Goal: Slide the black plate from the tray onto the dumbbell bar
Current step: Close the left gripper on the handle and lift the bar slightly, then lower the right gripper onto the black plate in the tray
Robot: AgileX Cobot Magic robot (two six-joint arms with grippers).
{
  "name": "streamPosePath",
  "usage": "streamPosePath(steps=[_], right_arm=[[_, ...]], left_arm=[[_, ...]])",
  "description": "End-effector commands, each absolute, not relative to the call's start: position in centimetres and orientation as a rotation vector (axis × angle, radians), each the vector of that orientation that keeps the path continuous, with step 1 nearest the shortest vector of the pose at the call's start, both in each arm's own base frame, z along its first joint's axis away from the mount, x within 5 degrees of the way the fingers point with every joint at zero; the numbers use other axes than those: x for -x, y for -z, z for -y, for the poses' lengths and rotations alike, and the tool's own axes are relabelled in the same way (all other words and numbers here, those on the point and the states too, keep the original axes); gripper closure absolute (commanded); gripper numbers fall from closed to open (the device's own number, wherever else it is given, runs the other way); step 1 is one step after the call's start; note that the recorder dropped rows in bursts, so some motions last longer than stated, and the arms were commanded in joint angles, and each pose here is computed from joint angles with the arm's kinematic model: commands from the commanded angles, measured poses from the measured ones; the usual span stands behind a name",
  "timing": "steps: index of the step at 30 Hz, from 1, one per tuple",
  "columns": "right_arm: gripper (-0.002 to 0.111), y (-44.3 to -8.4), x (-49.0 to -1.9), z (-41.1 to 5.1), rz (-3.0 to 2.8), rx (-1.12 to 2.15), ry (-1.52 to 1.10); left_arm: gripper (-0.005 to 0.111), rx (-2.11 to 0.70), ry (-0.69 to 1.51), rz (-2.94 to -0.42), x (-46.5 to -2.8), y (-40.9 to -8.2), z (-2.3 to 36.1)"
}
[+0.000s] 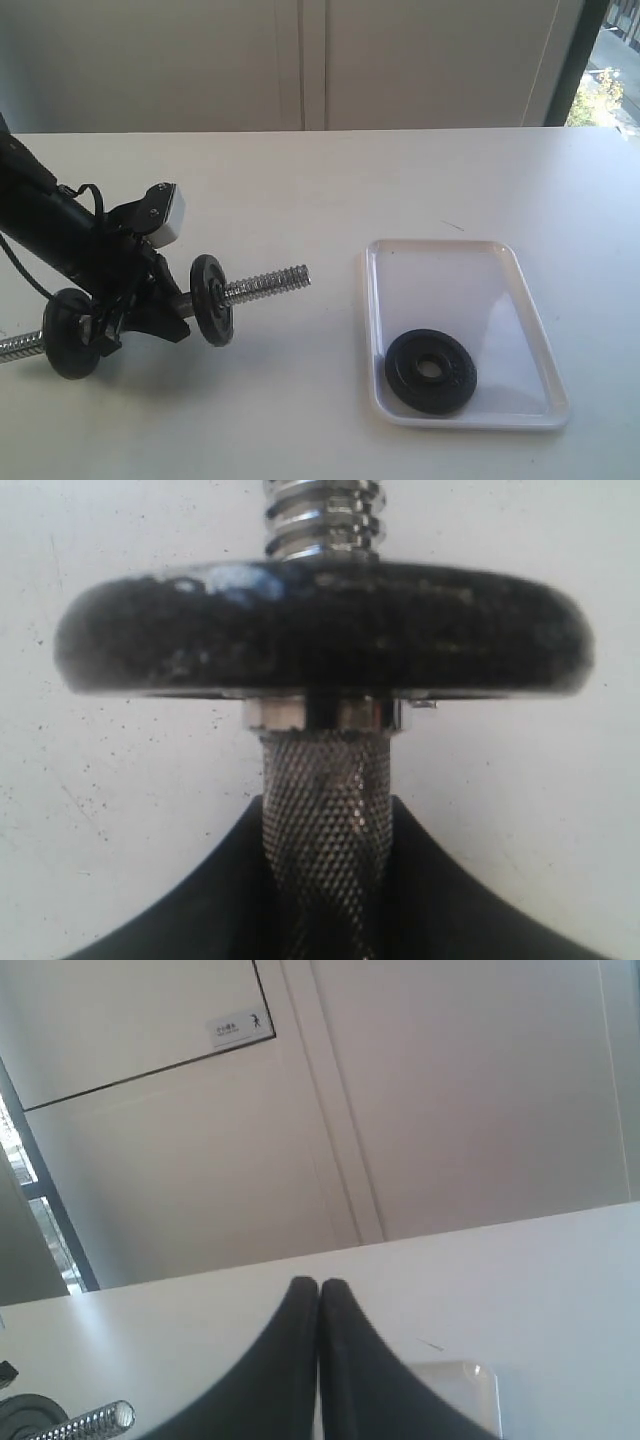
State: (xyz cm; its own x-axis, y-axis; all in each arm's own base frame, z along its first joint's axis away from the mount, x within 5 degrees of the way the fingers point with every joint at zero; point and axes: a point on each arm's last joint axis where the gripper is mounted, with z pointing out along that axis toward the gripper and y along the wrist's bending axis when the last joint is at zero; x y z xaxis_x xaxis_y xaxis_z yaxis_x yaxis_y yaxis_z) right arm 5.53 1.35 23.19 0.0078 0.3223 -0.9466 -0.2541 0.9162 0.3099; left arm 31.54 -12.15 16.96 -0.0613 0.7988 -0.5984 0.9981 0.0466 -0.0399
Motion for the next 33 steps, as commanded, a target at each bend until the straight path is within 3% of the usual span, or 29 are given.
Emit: streamPosePath(steps=[1,7,18,27,33], right_arm=[[0.108,-24.6,-6.5,-1.5,-1.661,-0.092,-0.441],[0.108,-27.2,-8.8,-2.2,-1.915,-0.045,-0.368],[0.108,-32.0,-14.9,-5.0,-2.341,0.453,-0.238],[0.108,-30.5,-21.1,-8.0,-2.495,0.638,-0.237],[0.108,-27.4,-23.8,-11.2,-2.561,0.854,-0.173]], left_arm=[[0.107,-1.711,0.782,-1.857,-31.0,-19.6,13.0],[0.107,-1.711,0.782,-1.857,-31.0,-19.6,13.0],[0.107,-1.712,0.785,-1.856,-30.9,-19.6,13.0],[0.107,-1.712,0.785,-1.856,-30.9,-19.6,13.0],[0.107,-1.712,0.785,-1.856,-30.9,-19.6,13.0]])
